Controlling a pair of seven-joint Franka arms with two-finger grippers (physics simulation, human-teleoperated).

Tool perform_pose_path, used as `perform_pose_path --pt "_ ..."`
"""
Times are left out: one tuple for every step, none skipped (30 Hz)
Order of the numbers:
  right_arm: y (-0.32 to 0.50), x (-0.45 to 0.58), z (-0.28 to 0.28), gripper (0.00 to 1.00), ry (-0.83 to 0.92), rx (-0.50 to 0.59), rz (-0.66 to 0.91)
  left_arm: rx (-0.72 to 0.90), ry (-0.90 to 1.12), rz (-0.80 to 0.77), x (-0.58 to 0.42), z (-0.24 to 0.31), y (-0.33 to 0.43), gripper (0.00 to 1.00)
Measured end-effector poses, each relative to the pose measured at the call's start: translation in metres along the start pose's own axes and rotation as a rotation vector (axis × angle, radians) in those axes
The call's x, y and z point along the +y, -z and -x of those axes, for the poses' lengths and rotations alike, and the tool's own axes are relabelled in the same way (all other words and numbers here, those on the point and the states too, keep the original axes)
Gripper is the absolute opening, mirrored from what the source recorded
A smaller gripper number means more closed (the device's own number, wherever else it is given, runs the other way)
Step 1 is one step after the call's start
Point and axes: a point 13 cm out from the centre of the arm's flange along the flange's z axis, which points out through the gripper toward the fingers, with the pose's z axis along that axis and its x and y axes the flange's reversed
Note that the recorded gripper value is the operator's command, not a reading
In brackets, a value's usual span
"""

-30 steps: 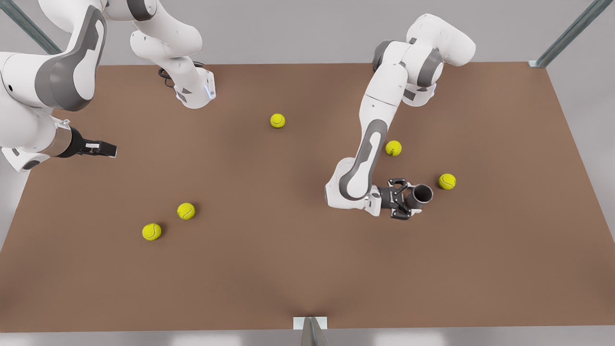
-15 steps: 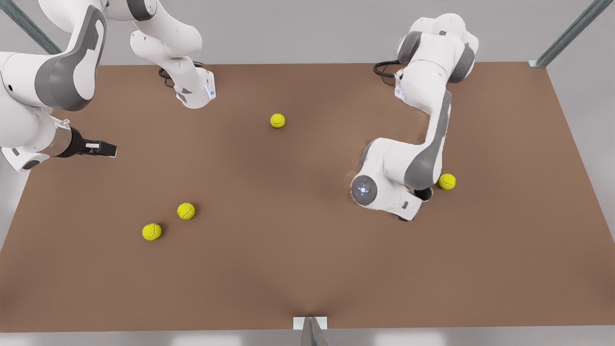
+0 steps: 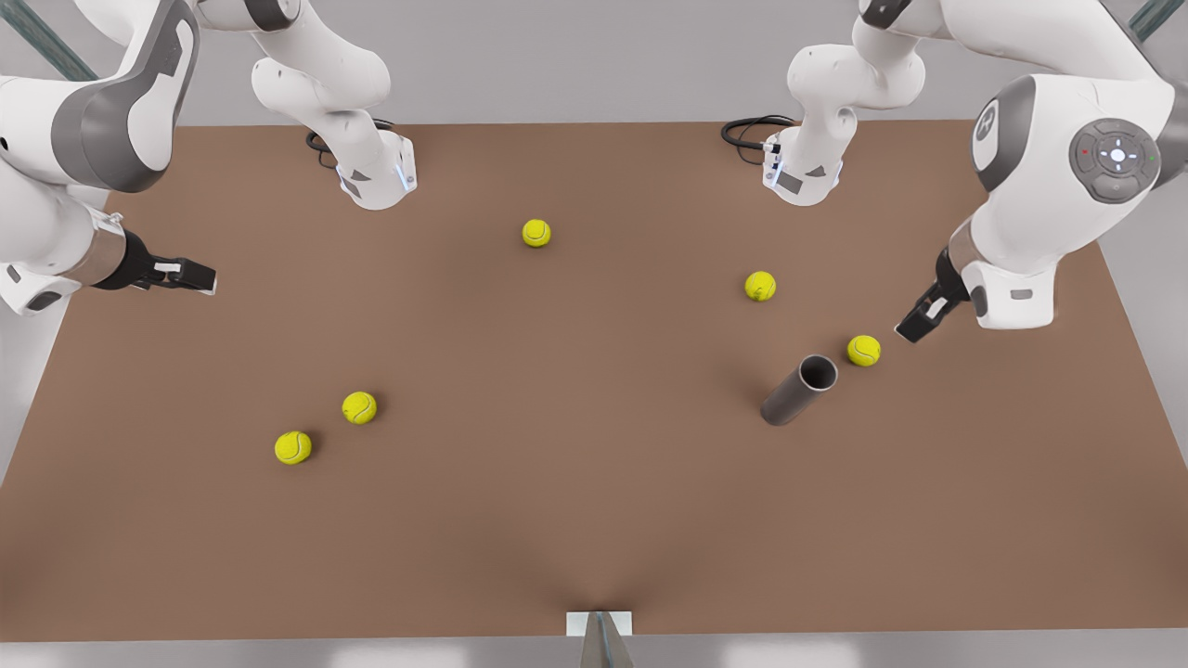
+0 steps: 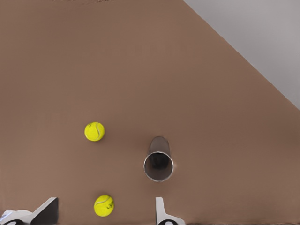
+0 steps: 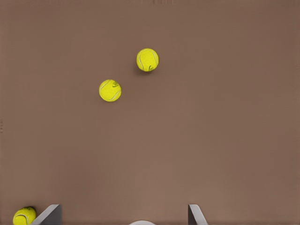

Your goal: Put the tennis tube upright

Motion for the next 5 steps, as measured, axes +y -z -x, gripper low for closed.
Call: perform_pose_path --pt "-0.0001 0.0001 0.0002 1.0 0.0 0.0 0.0 0.0 -0.051 -0.002 -0.001 -0.0008 0.0002 1.0" --pt "-0.0002 0.0001 0.0004 1.0 0.0 0.0 0.0 0.0 -0.098 -0.004 -0.0017 -0.0016 0.0005 1.0" --pt "-0.0003 0.0002 0.0005 1.0 0.0 0.0 0.0 0.0 -0.143 -0.005 -0.0019 -0.0021 0.001 1.0" --pt "-0.0003 0.0002 0.0006 1.0 0.0 -0.001 0.0 -0.001 -0.184 -0.006 -0.0019 -0.0024 0.0015 1.0" --pt "-0.0001 0.0003 0.0006 1.0 0.001 -0.001 0.0 -0.002 -0.223 -0.007 -0.0018 -0.0025 0.0021 1.0"
